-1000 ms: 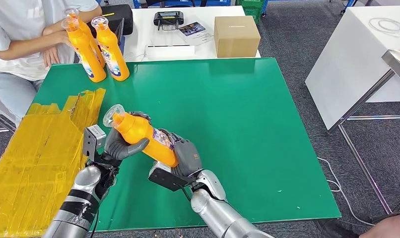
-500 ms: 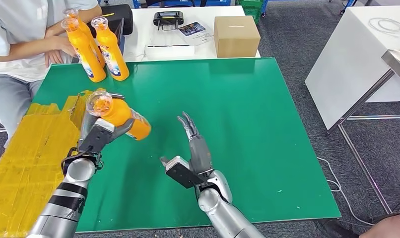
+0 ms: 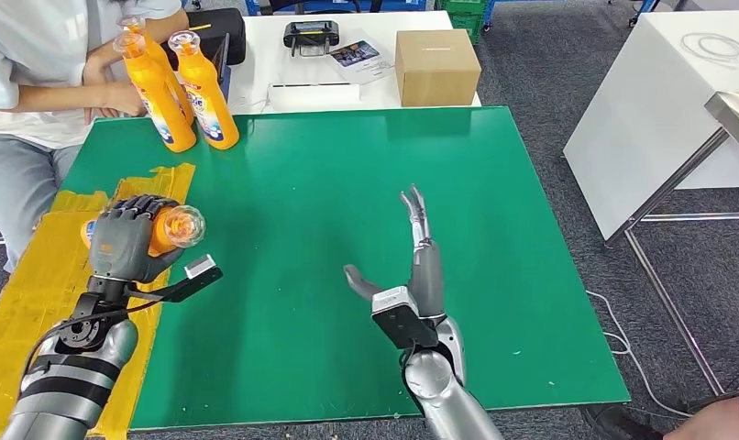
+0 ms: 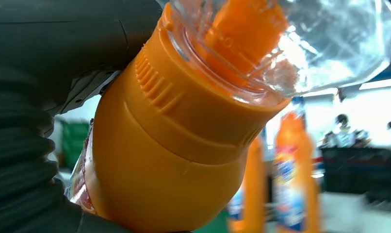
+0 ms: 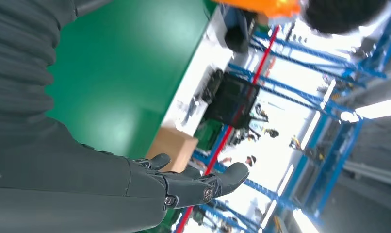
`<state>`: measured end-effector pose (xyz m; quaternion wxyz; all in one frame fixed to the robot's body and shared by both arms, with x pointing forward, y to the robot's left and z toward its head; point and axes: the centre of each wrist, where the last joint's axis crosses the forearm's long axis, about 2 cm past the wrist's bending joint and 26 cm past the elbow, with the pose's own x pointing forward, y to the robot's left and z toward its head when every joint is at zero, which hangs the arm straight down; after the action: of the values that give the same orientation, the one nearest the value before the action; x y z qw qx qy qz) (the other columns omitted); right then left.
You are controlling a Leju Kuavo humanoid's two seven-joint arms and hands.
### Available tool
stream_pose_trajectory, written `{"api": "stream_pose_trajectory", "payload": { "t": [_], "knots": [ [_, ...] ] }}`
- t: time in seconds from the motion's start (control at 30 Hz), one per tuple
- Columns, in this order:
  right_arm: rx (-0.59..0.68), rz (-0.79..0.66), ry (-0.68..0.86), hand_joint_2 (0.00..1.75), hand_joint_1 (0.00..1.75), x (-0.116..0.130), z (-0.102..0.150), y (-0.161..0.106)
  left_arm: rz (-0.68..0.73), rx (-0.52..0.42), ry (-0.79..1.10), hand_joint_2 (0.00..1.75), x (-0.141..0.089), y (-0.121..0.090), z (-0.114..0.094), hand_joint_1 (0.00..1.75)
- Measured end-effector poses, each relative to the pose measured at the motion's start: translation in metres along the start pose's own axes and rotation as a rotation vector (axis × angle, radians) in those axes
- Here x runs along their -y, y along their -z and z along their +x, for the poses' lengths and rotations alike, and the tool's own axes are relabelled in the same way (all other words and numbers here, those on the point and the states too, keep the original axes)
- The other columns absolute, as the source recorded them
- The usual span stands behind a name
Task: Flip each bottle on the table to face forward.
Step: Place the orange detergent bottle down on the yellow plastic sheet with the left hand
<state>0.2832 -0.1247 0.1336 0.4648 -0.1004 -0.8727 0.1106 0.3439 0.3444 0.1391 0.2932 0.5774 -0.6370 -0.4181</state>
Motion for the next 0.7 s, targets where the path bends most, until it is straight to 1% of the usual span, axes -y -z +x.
{"api": "stream_pose_trajectory", "payload": {
  "t": [0.1, 0.23, 0.4, 0.53, 0.7],
  "knots": [
    [0.016, -0.034, -0.006, 1.75, 0.0, 0.01, 0.003, 0.0, -0.058, 0.005, 0.076, 1.75, 0.007, -0.011, -0.011, 1.75],
    [0.031, -0.053, -0.012, 1.75, 0.0, 0.018, 0.006, 0.0, -0.093, 0.004, 0.102, 1.75, 0.012, -0.017, -0.018, 1.75],
    [0.031, -0.061, -0.019, 1.75, 0.0, 0.023, 0.005, -0.001, -0.115, 0.017, 0.16, 1.75, 0.013, -0.022, -0.023, 1.75],
    [0.021, -0.064, -0.022, 1.75, 0.0, 0.024, 0.003, -0.003, -0.122, 0.001, 0.221, 1.75, 0.014, -0.025, -0.027, 1.75],
    [0.017, -0.062, -0.022, 1.75, 0.0, 0.024, 0.003, -0.004, -0.132, 0.001, 0.233, 1.75, 0.017, -0.029, -0.026, 1.75]
  ]
}}
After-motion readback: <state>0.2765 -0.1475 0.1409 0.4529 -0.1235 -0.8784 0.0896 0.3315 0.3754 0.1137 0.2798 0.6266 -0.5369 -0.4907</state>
